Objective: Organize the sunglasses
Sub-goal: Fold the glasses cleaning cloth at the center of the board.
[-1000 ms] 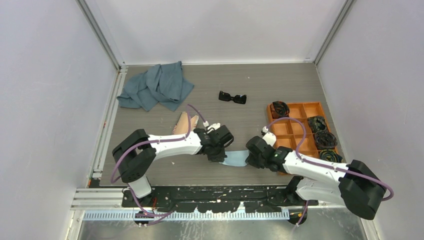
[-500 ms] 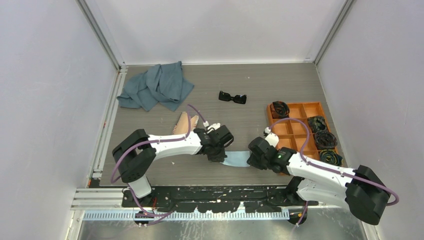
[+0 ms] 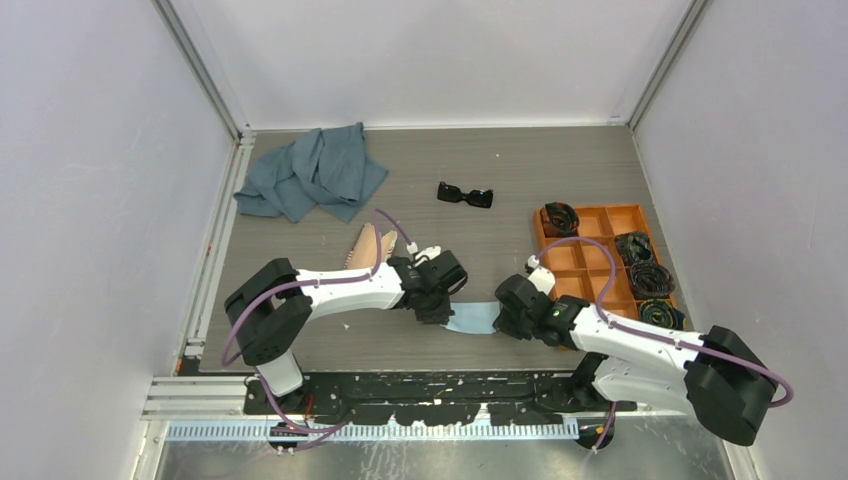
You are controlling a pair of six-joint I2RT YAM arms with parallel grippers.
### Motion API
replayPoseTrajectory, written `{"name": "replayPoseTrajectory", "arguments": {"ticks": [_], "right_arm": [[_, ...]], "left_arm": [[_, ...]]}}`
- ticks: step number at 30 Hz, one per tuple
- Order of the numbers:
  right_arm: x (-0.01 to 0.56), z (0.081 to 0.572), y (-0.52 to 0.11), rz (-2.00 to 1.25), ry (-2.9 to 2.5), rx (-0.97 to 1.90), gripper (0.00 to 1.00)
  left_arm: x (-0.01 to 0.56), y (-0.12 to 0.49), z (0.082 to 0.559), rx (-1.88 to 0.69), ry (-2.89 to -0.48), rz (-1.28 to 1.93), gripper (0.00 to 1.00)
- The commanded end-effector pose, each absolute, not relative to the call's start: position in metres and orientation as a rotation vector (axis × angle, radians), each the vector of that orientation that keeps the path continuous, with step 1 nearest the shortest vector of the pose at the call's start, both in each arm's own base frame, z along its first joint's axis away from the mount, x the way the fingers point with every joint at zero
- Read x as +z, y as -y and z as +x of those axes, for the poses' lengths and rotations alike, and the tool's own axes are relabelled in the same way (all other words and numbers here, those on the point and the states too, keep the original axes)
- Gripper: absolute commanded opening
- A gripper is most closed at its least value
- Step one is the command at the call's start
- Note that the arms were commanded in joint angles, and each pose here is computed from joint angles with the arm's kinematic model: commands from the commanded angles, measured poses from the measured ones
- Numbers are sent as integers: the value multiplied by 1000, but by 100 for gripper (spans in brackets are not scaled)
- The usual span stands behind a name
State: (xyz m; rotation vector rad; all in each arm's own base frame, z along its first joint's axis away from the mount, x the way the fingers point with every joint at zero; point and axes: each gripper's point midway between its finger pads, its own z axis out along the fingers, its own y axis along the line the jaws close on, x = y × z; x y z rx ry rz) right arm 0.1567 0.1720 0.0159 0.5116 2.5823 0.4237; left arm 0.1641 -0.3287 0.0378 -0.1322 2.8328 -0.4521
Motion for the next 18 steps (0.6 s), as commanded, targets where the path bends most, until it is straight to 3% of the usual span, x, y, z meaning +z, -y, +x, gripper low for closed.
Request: {"name": "replayPoseTrajectory", "arguments": {"ticks": [1,11,18], "right_arm": [[11,153,-168,516,-2587,406,13],[33,163,-171,477,-2553,399,3],[47,173,-179,452,-2527,411,3]], "left_arm": [[49,331,169,-500,-2799,-145,1],[58,334,174,-505,-2770,-133,1],[65,335,182,-502,-2753,-127,1]]}}
